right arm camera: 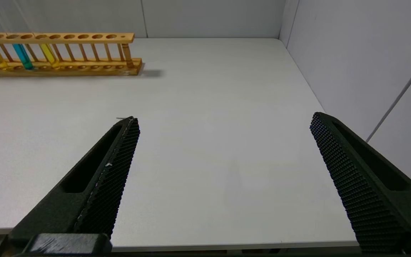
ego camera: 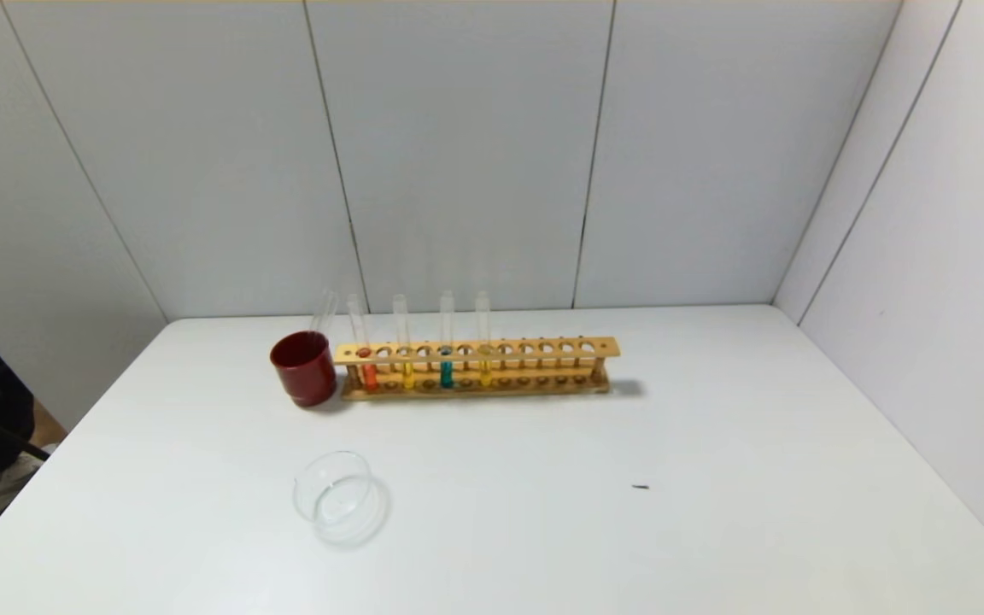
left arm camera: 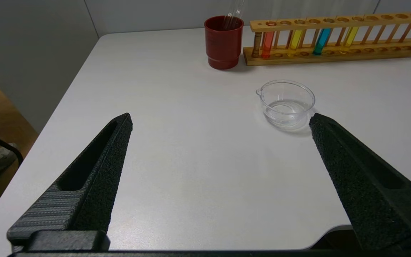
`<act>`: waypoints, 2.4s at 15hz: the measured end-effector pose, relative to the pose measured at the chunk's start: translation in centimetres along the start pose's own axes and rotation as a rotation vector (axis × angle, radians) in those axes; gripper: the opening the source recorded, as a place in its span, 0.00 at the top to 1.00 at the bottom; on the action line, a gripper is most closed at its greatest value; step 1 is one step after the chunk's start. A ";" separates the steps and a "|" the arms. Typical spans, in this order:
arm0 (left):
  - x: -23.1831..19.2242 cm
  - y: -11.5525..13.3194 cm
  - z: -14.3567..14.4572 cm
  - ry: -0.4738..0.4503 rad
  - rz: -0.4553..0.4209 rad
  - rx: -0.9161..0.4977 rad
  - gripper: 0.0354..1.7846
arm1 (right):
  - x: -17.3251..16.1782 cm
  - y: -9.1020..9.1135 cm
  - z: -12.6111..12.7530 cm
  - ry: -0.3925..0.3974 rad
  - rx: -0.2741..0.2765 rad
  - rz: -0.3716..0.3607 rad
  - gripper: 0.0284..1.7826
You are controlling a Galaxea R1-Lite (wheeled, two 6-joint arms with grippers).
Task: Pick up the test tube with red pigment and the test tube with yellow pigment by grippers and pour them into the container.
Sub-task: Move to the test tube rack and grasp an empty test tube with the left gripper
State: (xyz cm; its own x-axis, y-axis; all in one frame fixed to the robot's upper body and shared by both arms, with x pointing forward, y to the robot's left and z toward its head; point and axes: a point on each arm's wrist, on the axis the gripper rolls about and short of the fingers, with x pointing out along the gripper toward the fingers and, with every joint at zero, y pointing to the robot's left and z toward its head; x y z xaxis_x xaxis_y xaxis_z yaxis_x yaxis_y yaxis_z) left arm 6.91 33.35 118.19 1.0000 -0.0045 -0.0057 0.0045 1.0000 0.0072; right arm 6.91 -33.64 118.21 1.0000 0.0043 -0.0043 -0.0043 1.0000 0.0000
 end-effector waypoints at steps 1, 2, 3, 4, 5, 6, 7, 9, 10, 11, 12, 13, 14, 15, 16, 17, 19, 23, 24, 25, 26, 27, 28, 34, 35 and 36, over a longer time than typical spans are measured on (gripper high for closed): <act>0.0 0.0 0.0 0.000 0.000 0.000 0.02 | 0.0 0.0 0.0 0.000 0.000 0.000 0.02; 0.0 0.0 0.0 0.000 0.000 0.000 0.02 | 0.0 0.0 0.0 0.000 0.000 0.000 0.02; 0.0 0.0 0.0 0.000 0.000 0.000 0.02 | 0.0 0.0 0.0 0.000 0.000 0.000 0.02; 0.0 0.0 0.0 0.000 0.000 0.000 0.02 | 0.0 0.0 0.0 0.000 0.001 0.000 0.02; 0.0 0.0 0.0 0.000 0.000 0.000 0.02 | 0.0 0.0 0.0 0.000 0.000 0.000 0.02; 0.0 0.0 0.0 0.000 0.000 0.000 0.02 | 0.0 0.0 0.0 0.000 0.000 0.000 0.02; 0.0 0.0 0.0 0.000 0.000 0.000 0.02 | 0.0 0.0 0.0 0.000 0.000 0.000 0.02; 0.0 0.0 0.0 0.000 0.000 -0.001 0.02 | 0.0 0.0 0.0 0.000 0.000 0.000 0.02; 0.0 0.0 0.0 0.000 0.000 0.000 0.02 | 0.0 0.0 0.0 0.000 0.000 0.000 0.02; 0.0 0.0 0.0 0.000 0.000 0.000 0.02 | 0.0 0.0 0.0 0.000 0.001 0.000 0.02; 0.0 0.0 0.0 0.000 0.000 0.000 0.02 | 0.0 0.0 0.0 0.000 0.001 0.000 0.02; 0.0 0.0 0.0 0.001 0.001 0.002 0.02 | 0.0 0.0 0.0 0.000 0.000 0.000 0.02; 0.0 0.0 0.0 0.001 0.002 0.000 0.02 | 0.0 0.0 0.0 0.000 0.000 0.000 0.02; 0.0 0.0 0.0 0.002 0.004 0.000 0.02 | 0.0 0.0 0.0 0.000 0.001 0.000 0.02; 0.0 0.0 0.0 0.000 0.004 0.007 0.02 | 0.0 0.0 0.0 0.000 0.000 0.000 0.02; 0.0 0.0 0.1 -0.011 0.002 0.009 0.02 | 0.0 0.0 0.0 0.000 0.000 0.000 0.02; -0.3 -0.1 1.2 -0.055 -0.044 -0.005 0.02 | 0.0 0.0 0.0 0.000 0.000 0.000 0.02; -1.6 -0.3 5.5 -0.065 -0.155 0.005 0.02 | 0.0 0.0 0.0 0.000 0.001 0.000 0.02; -1.5 -0.3 6.9 -0.051 -0.173 0.005 0.02 | 0.0 0.0 0.0 0.000 0.000 0.000 0.02; -1.0 -0.3 8.5 -0.036 -0.191 0.004 0.02 | 0.0 0.0 0.0 0.000 0.000 0.000 0.02; -0.1 -0.2 10.3 -0.015 -0.213 0.002 0.02 | 0.0 0.0 0.0 0.000 0.000 0.000 0.02; 1.2 -0.3 12.0 0.009 -0.233 -0.001 0.02 | 0.0 0.0 0.0 0.000 0.000 0.000 0.02; 3.0 -0.4 13.6 0.038 -0.250 -0.003 0.02 | 0.0 0.0 0.0 0.000 0.000 0.000 0.02; 19.1 -2.3 19.2 0.155 -0.311 -0.006 0.02 | 0.0 0.0 0.0 0.000 0.001 0.000 0.02; 21.5 -2.8 19.0 0.178 -0.319 -0.007 0.02 | 0.0 0.0 0.0 0.000 0.000 0.000 0.02; 23.6 -3.2 18.3 0.210 -0.325 -0.009 0.02 | 0.0 0.0 0.0 0.000 0.000 0.000 0.02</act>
State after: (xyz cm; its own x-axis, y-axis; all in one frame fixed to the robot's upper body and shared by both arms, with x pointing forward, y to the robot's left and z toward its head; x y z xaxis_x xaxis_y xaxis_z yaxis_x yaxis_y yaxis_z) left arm 30.62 29.92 136.34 0.9236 -0.3203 -0.2108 0.3198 0.9467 -0.0370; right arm 6.91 -33.64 118.20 1.0000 0.0043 -0.0047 -0.0043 1.0000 0.0004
